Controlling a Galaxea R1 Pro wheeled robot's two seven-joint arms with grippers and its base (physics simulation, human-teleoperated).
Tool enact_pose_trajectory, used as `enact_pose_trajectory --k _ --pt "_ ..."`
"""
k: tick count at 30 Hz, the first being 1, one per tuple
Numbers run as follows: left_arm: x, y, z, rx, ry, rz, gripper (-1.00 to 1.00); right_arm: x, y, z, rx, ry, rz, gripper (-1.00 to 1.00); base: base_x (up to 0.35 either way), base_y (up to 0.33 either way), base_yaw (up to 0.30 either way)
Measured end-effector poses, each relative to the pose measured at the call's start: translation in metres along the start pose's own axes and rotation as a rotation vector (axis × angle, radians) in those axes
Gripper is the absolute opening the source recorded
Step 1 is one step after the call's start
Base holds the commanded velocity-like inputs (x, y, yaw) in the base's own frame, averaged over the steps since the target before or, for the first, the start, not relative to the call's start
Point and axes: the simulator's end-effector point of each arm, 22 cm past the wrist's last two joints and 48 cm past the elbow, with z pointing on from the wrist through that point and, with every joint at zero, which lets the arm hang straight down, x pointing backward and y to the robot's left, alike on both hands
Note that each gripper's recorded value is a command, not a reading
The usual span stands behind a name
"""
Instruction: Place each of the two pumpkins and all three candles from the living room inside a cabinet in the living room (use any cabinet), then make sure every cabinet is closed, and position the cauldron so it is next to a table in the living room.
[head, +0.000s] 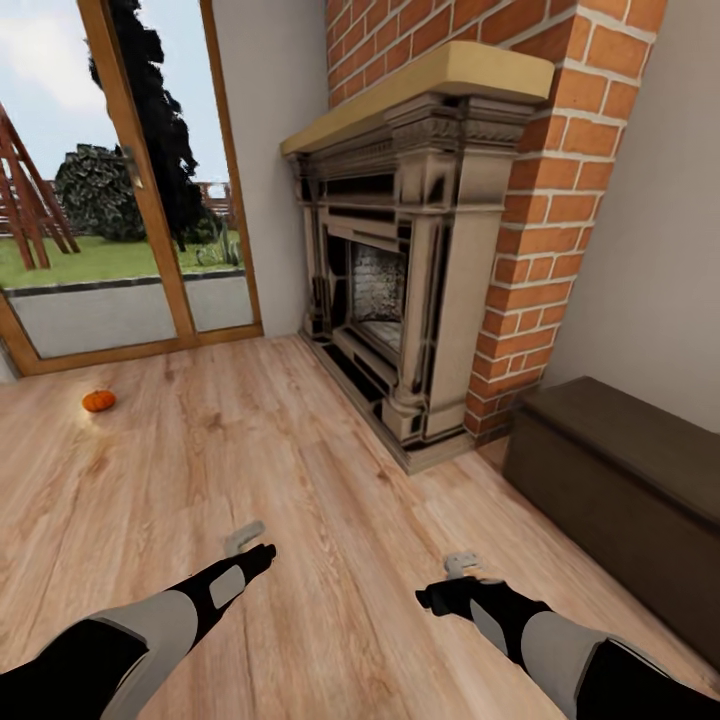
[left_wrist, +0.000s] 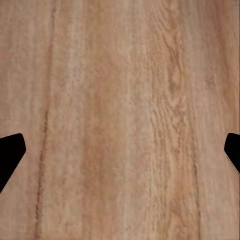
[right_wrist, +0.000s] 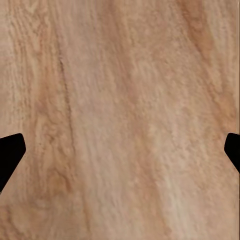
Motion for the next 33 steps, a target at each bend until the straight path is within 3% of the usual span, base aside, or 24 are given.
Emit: enact_pose_trajectory --k 7,33 --pt "-0.003 -0.001 -0.002 0.003 -0.006 0.000 1.00 -0.002 -0.001 -0.002 0.006 0.002 -0.047 1.00 0.292 0.015 0.233" --pt "-0.013 -0.009 -0.010 0.018 -0.026 -0.002 1.00 -0.013 -0.001 -0.010 0.009 -0.020 -0.055 1.00 0.259 0.073 0.235"
